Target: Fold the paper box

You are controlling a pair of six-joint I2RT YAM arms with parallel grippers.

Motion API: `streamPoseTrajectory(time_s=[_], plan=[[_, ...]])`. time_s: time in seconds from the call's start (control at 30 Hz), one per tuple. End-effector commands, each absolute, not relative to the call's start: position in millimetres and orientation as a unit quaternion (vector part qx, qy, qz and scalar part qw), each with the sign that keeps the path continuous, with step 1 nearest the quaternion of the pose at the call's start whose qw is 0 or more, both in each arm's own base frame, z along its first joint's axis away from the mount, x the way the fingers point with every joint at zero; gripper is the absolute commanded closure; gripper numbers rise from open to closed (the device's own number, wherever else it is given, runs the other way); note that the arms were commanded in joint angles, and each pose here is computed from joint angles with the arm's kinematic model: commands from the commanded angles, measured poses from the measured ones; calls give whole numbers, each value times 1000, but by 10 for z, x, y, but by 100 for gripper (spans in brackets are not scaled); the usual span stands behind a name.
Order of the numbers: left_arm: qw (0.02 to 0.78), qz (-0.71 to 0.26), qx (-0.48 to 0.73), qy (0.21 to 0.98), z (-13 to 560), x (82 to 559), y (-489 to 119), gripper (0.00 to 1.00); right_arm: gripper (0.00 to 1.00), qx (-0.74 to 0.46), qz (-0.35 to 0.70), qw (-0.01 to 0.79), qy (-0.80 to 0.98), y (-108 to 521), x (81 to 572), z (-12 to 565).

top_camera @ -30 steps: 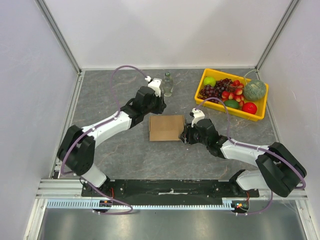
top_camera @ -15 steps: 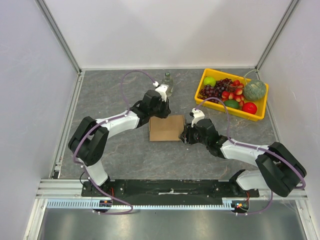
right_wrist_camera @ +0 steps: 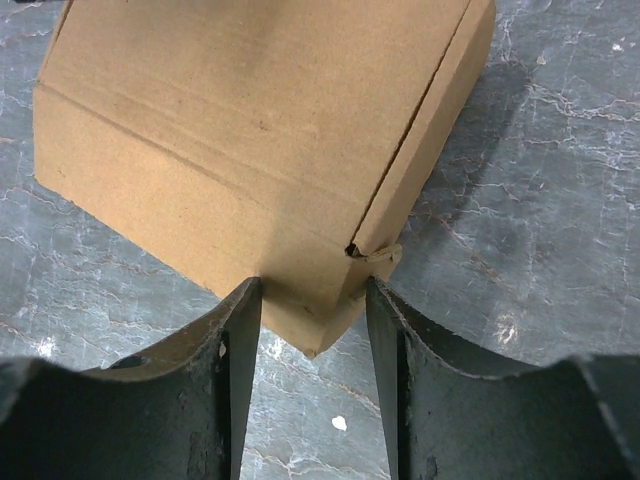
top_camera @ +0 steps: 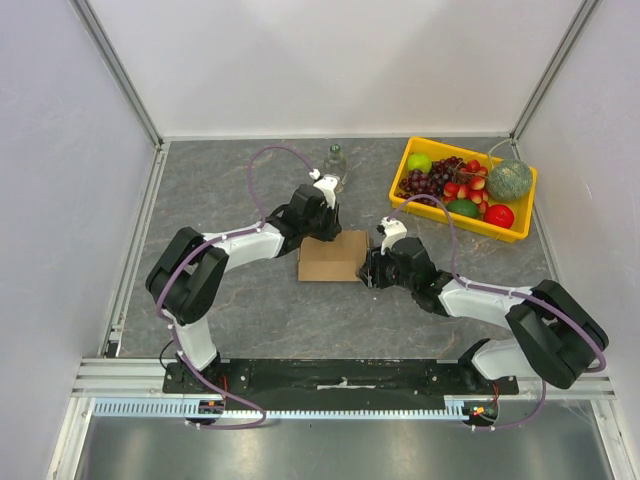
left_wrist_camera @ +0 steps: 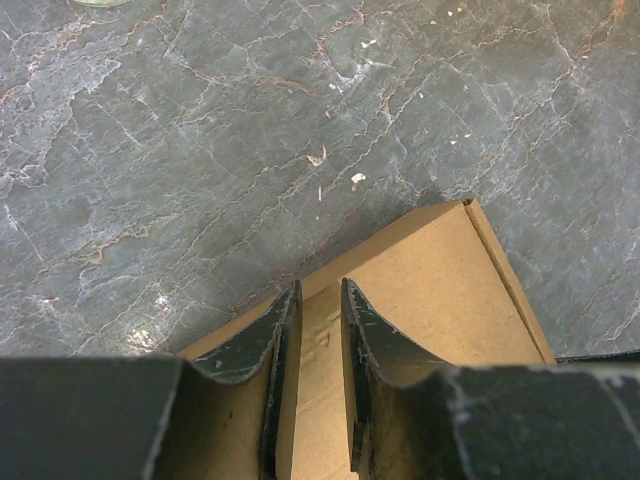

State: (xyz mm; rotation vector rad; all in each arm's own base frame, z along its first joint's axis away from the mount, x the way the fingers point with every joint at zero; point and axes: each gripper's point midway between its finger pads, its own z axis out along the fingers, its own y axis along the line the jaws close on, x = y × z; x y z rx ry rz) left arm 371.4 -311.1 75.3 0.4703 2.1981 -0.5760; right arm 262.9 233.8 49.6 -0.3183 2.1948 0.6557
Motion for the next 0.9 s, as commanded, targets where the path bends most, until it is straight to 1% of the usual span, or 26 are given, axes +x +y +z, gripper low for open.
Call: streamPoseTrajectory(time_s=[0.0, 0.7, 0.87], plan=[[408, -227, 208, 860, 716, 3730, -3152, 72, 46, -142, 262, 427, 853, 2369, 2707, 546], [402, -226, 211, 862, 659, 3732, -3162, 73, 49, -141, 239, 418, 865, 2305, 2719, 370], [400, -225, 211, 863, 639, 3727, -3157, 73, 44, -134, 237, 417, 867, 2290, 2718, 368]])
